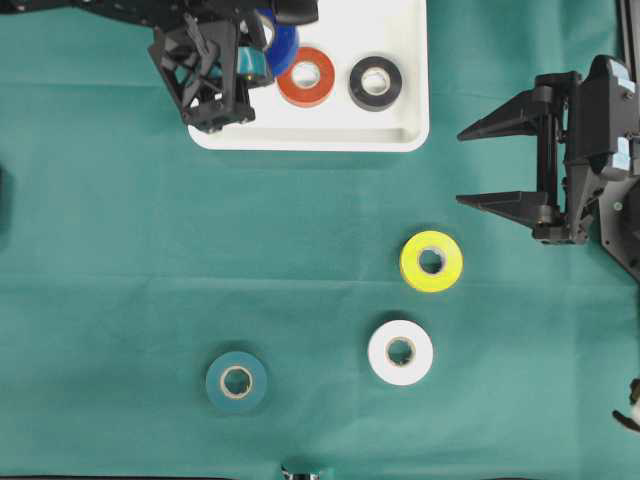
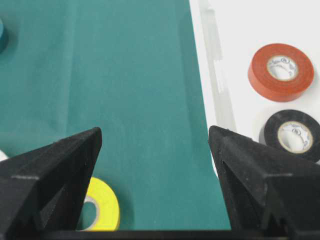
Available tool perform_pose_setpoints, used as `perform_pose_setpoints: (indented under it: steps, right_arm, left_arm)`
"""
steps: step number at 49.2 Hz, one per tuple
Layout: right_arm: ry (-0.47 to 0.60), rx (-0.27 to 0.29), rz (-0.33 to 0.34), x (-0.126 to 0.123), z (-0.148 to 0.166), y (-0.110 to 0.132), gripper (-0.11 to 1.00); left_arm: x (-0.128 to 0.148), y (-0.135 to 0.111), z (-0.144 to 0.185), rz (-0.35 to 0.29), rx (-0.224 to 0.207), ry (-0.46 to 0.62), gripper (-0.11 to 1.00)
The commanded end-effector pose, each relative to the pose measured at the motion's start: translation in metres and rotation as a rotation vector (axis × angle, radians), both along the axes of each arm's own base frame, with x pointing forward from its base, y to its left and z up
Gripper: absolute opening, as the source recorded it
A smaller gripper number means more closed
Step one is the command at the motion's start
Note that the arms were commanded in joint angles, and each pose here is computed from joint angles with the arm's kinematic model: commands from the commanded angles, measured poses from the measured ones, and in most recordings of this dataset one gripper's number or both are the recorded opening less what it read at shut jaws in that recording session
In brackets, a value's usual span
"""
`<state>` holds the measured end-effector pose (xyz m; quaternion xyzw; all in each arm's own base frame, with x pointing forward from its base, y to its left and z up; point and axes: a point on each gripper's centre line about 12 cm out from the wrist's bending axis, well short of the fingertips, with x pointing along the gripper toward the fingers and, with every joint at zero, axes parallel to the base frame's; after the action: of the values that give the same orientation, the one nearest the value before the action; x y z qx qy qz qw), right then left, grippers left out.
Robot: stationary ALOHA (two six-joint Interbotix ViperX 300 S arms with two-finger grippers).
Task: Pick up the tape from a random location and place it into the white case.
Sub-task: 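Lift the blue tape and carry it toward the white tray, then lower the blue tape into the tray's left end and open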
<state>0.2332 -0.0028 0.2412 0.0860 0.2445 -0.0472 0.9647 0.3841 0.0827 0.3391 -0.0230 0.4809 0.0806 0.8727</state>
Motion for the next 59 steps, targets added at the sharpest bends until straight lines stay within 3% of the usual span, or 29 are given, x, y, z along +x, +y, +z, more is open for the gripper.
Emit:
perform_pose_setpoints:
  steps: [1, 33, 59]
  right_arm:
    - [-0.034, -0.002, 0.004, 0.004, 0.012, 0.001, 0.82]
    - [-0.021, -0.005, -0.002, 0.003, 0.011, 0.000, 0.82]
    - [-0.022, -0.008, -0.003, 0.003, 0.011, -0.001, 0.82]
  left_arm:
    - [-0.003, 0.003, 0.014, 0.005, 0.014, -0.042, 0.24]
    - [-0.030, 0.011, 0.002, 0.045, 0.011, -0.027, 0.24]
    - [-0.029, 0.015, 0.001, 0.054, 0.013, -0.039, 0.24]
